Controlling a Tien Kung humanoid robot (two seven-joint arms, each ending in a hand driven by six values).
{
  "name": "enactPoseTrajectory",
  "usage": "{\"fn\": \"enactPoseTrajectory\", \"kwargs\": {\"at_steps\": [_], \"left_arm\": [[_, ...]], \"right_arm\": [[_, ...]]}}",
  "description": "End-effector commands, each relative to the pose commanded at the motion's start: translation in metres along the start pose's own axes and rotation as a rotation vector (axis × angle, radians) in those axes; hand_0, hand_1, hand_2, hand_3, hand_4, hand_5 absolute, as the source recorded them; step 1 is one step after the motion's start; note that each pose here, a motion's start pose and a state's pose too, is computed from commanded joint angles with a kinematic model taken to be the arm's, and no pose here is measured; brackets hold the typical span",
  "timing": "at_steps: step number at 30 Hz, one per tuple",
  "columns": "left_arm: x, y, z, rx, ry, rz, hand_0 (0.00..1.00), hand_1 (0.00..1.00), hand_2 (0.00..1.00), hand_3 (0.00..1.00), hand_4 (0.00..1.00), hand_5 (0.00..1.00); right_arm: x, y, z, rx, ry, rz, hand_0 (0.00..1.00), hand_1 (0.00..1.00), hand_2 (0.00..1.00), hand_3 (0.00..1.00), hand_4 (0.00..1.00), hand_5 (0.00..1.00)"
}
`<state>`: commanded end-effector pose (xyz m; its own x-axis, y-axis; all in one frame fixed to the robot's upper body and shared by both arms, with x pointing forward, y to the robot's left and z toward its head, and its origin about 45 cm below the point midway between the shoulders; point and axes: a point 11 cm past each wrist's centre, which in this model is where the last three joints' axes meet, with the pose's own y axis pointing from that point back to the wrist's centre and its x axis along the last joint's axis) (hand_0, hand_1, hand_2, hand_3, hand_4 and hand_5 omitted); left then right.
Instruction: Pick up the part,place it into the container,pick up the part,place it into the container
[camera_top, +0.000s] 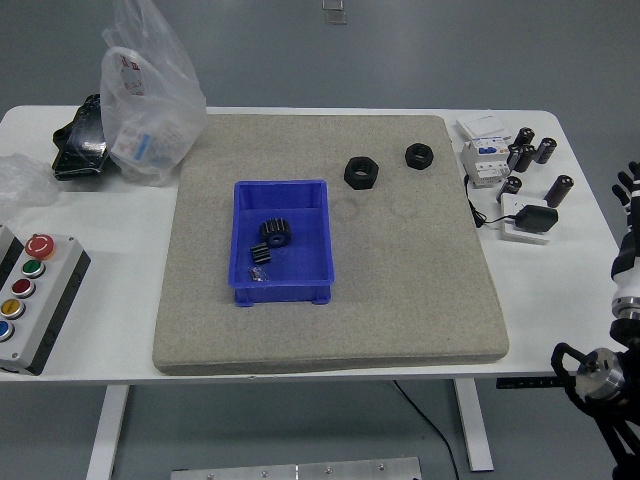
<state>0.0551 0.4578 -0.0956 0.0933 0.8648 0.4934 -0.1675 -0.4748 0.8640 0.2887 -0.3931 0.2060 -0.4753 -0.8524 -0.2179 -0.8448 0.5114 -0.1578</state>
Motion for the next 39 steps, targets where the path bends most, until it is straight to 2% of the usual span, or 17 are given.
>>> {"fn": "enactPoseTrajectory", "kwargs": {"at_steps": [15, 28, 39], "left_arm": [[-0.005, 0.001, -0.006, 0.023, 0.008, -0.010, 0.624, 0.541, 0.538, 0.616, 0.698, 0.343], [-0.005, 0.001, -0.004, 0.019, 0.016, -0.014, 0.624, 0.538, 0.538, 0.617, 0.700, 0.344], [-0.005, 0.001, -0.011, 0.037, 0.017, -0.006, 0.624, 0.540, 0.539, 0.617, 0.704, 0.345]], "right_arm": [[0.001, -0.003, 0.003, -0.006, 0.016, 0.009, 0.764, 0.701, 0.705, 0.669, 0.712, 0.435], [-0.003, -0.003, 0.006, -0.012, 0.019, 0.009, 0.763, 0.700, 0.706, 0.669, 0.712, 0.437], [-0.015, -0.003, 0.009, -0.021, 0.003, -0.012, 0.765, 0.700, 0.706, 0.669, 0.713, 0.445]]}}
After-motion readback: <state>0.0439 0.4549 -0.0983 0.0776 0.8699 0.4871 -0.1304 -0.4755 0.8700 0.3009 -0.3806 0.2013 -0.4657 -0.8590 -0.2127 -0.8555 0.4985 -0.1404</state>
